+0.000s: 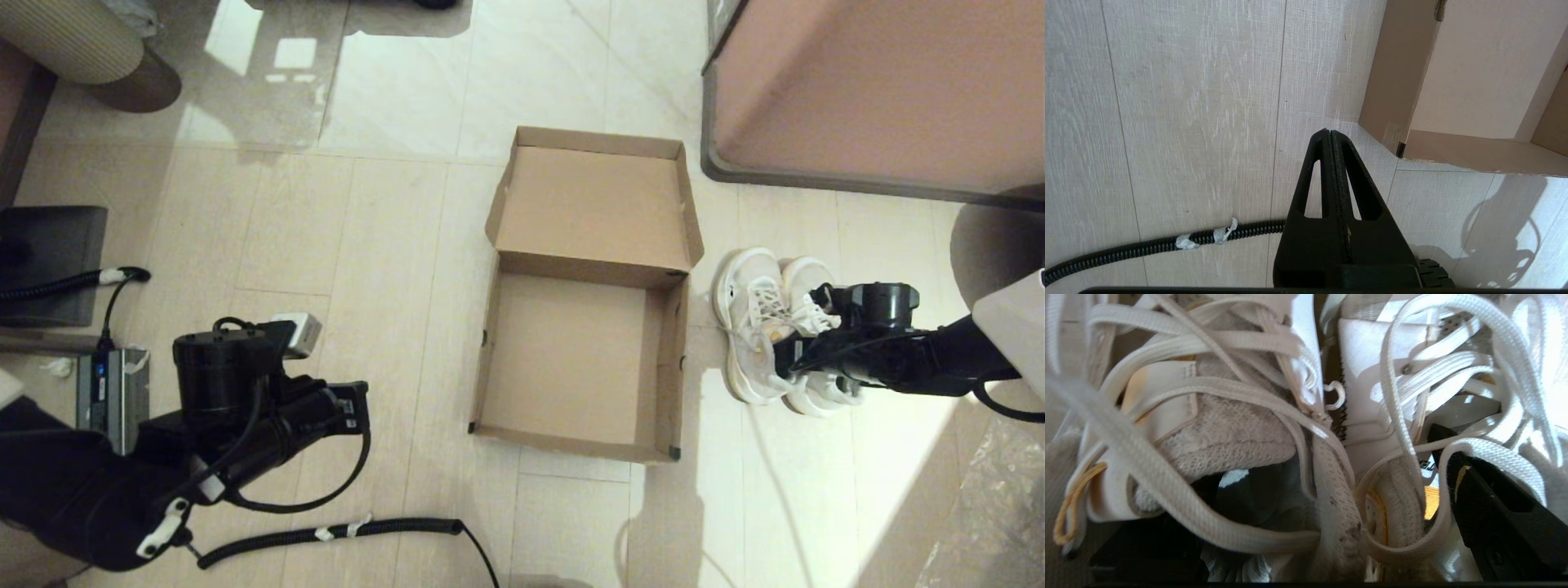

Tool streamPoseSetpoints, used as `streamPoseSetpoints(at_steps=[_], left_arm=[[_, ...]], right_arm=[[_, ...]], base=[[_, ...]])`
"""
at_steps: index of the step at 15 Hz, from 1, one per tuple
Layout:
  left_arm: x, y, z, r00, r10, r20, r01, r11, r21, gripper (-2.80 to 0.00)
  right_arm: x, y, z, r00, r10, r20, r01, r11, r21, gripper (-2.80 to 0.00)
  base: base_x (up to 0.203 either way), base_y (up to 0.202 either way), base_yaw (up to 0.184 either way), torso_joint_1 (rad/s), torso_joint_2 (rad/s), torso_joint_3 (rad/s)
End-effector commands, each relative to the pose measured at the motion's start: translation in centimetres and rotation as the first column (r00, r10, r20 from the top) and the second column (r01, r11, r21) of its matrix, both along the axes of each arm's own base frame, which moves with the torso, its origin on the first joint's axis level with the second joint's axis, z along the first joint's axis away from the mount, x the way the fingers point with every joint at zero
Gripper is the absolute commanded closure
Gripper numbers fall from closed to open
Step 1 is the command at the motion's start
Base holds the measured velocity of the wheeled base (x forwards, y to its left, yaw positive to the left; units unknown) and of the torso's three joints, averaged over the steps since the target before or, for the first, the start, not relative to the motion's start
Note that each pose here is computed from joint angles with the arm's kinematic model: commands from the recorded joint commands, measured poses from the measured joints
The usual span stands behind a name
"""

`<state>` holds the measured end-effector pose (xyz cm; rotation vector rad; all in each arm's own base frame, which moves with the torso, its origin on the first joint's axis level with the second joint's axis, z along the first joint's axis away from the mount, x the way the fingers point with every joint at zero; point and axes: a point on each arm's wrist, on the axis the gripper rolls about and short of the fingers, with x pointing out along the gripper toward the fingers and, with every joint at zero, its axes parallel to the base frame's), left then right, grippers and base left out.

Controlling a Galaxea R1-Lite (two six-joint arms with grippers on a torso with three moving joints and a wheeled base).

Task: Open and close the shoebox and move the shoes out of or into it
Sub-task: Put the shoes into the shoe box

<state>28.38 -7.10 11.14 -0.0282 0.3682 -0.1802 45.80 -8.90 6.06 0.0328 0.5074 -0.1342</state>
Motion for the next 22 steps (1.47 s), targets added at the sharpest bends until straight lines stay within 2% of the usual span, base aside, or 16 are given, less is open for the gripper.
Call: streamPoseSetpoints(at_steps=[1, 2, 3, 8, 11, 14, 17, 20, 22], left_arm=[[0.1, 0.0, -0.2, 1.0, 0.001, -0.004, -0.001, 1.0, 0.001, 0.0], [0.1, -0.1, -0.3, 1.0, -0.001, -0.007, 0.001, 1.0, 0.0, 0.0], [0.2, -0.1, -0.4, 1.0, 0.0, -0.011, 0.0, 1.0, 0.001, 0.0], [0.5, -0.1, -0.4, 1.0, 0.0, -0.008, 0.0, 1.0, 0.002, 0.0], [0.8, -0.2, 0.0, 1.0, 0.002, 0.011, -0.002, 1.0, 0.0, 0.0], [0.6, -0.2, -0.2, 1.0, 0.008, 0.0, -0.008, 1.0, 0.003, 0.0], [-0.1, 0.1, -1.1, 0.999, 0.015, -0.04, -0.015, 1.0, -0.004, 0.0], [-1.4, 0.4, -1.9, 0.997, 0.022, -0.079, -0.022, 1.0, -0.006, 0.0], [-2.0, 0.6, -2.5, 0.997, 0.02, -0.069, -0.021, 1.0, -0.011, 0.0]], right_arm=[[0.4, -0.4, -0.4, 1.0, -0.01, 0.005, 0.01, 1.0, 0.003, -2.8], [0.7, -0.7, -0.4, 1.0, -0.018, 0.013, 0.018, 1.0, 0.005, -2.8], [0.8, -0.8, -0.5, 1.0, -0.021, 0.016, 0.021, 1.0, 0.006, 0.0], [0.5, -0.7, -0.7, 1.0, -0.022, -0.008, 0.022, 1.0, 0.011, 0.0], [-0.3, -0.6, 1.1, 1.0, -0.022, -0.017, 0.022, 1.0, 0.012, 0.0], [-2.0, -0.2, 4.3, 0.999, -0.029, -0.03, 0.03, 0.999, 0.028, 0.0], [-4.9, 0.4, 8.3, 0.999, -0.031, -0.008, 0.031, 0.999, 0.027, 0.0], [-9.4, 1.5, 13.9, 0.999, -0.026, 0.044, 0.025, 0.999, 0.021, 0.0], [-13.1, 3.1, 17.1, 0.998, -0.002, 0.07, 0.001, 1.0, 0.022, 0.0]], base=[[0.0, 0.0, 0.0, 0.0, 0.0, 0.0], [0.0, 0.0, 0.0, 0.0, 0.0, 0.0], [0.0, 0.0, 0.0, 0.0, 0.0, 0.0], [0.0, 0.0, 0.0, 0.0, 0.0, 0.0], [0.0, 0.0, 0.0, 0.0, 0.0, 0.0], [0.0, 0.0, 0.0, 0.0, 0.0, 0.0], [0.0, 0.0, 0.0, 0.0, 0.0, 0.0], [0.0, 0.0, 0.0, 0.0, 0.0, 0.0], [0.0, 0.0, 0.0, 0.0, 0.0, 0.0]])
